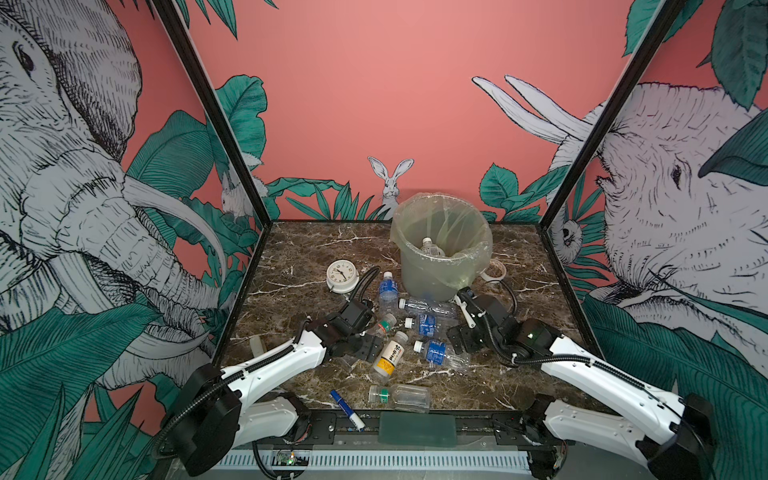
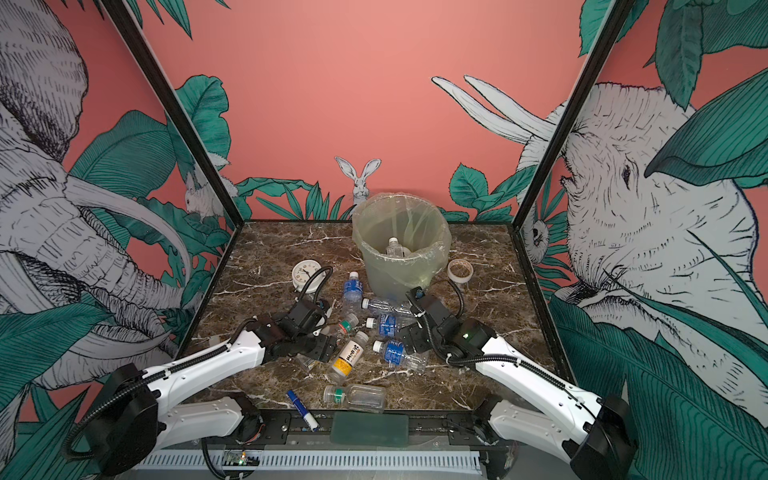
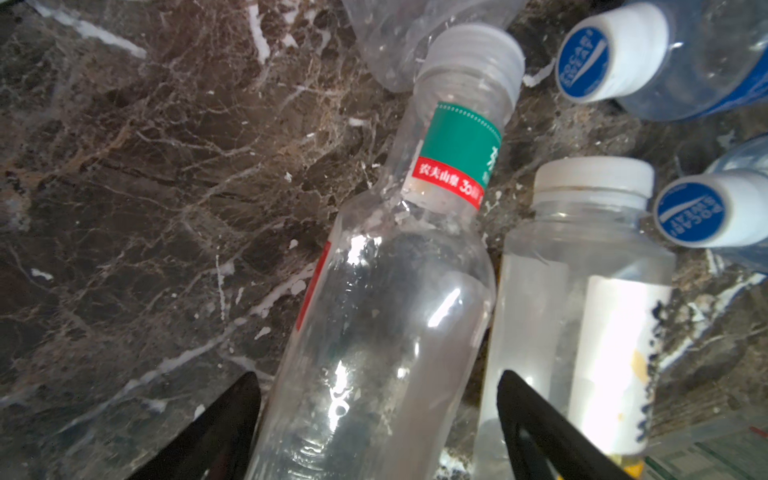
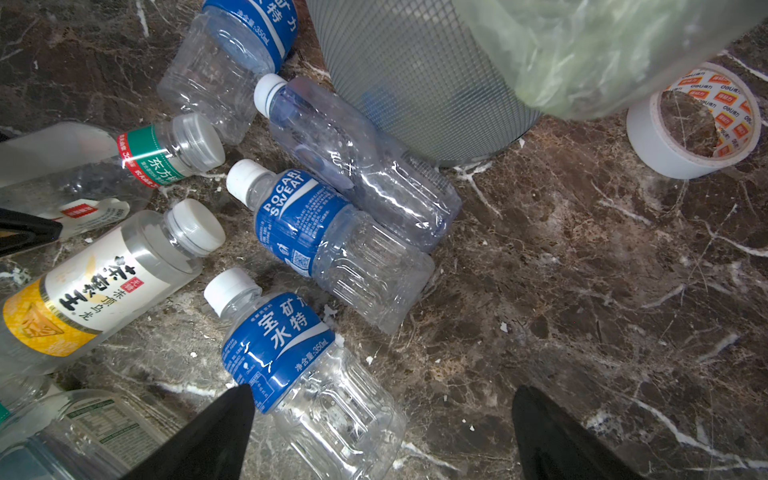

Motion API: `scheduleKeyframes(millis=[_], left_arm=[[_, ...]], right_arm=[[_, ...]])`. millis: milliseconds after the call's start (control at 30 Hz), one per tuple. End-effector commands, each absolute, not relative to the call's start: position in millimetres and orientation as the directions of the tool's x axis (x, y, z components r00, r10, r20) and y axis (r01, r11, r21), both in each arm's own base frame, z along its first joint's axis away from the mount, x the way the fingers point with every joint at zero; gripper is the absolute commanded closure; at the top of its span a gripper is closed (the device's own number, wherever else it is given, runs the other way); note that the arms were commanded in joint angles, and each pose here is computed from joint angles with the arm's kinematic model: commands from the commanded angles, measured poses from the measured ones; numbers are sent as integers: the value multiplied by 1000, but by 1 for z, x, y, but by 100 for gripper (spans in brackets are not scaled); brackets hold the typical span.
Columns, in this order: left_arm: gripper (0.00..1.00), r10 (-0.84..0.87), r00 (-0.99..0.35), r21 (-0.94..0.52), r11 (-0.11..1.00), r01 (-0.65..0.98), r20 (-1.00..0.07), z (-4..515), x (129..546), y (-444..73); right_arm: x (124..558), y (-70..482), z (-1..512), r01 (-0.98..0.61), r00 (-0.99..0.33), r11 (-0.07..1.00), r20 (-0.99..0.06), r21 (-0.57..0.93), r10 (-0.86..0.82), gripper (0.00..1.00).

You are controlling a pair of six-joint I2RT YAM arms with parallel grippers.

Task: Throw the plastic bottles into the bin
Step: 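Close the left gripper on the clear bottle with green-and-red neck label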

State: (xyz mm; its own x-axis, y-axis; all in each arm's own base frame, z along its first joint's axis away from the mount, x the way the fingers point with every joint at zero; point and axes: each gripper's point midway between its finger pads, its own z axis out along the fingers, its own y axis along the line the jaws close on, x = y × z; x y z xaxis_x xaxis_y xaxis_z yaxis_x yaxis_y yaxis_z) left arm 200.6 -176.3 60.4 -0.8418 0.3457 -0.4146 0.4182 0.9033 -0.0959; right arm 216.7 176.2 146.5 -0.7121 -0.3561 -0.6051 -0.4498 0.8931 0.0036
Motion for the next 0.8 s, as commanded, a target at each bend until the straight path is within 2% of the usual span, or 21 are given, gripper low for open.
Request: scheduleKeyframes(millis=[0,567,767], left_arm=[[12,344,-858,-64,916,396,-381,51,195,-167],[18,337,-880,-67,923,379,-334,27,189,-165],[28,341,-880,-71,921,383,-332,26,186,-167]], right_arm=[[220,180,153,-456,-695,890,-626,2,-355,1],[219,178,149,-447,-700,895,-624,5,-346,1],[218,177,149,-446,-701,895,-624,6,-345,1]])
